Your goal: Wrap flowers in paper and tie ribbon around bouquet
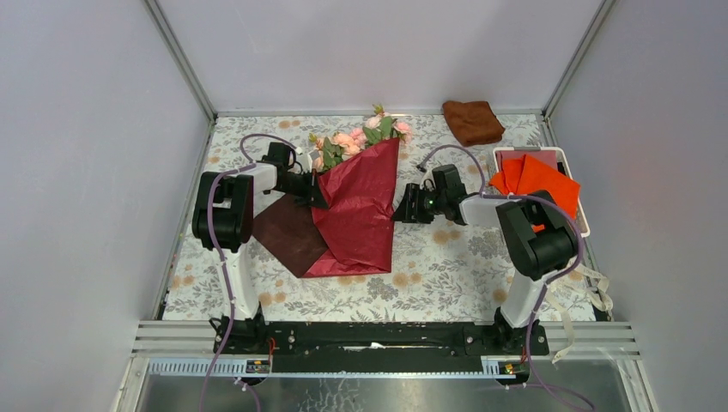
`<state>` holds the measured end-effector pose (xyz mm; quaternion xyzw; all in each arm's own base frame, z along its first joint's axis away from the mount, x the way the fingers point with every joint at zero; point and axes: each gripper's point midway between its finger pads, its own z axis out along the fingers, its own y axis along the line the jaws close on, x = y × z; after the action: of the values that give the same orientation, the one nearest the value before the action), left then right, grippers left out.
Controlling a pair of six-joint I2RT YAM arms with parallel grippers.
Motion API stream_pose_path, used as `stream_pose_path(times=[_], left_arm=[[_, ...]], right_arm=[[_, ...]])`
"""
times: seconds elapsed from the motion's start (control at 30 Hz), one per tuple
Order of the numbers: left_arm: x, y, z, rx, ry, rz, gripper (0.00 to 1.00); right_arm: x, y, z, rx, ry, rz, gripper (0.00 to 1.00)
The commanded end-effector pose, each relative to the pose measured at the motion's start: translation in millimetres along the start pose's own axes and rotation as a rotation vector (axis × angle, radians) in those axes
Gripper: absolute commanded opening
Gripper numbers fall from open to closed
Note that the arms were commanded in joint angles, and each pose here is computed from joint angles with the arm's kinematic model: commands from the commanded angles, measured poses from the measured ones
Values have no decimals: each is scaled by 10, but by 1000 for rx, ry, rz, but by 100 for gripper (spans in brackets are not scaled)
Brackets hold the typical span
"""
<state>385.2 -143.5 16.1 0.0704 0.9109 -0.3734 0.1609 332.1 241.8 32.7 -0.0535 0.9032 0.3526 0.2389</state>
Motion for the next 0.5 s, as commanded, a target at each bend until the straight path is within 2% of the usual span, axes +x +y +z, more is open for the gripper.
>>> stream_pose_path(times=[0.0, 0.07, 0.23, 0.37, 0.47], left_arm=[[119, 209, 31, -83, 28, 23, 0], [108, 204, 18, -83, 33, 43, 0], [77, 211, -26, -102, 27, 78, 0], [98, 224, -27, -106, 32, 86, 2], [98, 231, -29, -110, 32, 87, 7]], right_arm=[[46, 239, 161, -147, 27, 58, 50], [85, 199, 164, -132, 27, 70, 36], [-97, 55, -77, 52, -55, -9, 34], [-315, 495, -238, 170, -121, -275, 33], [-262, 970, -71, 71, -110, -343, 25]])
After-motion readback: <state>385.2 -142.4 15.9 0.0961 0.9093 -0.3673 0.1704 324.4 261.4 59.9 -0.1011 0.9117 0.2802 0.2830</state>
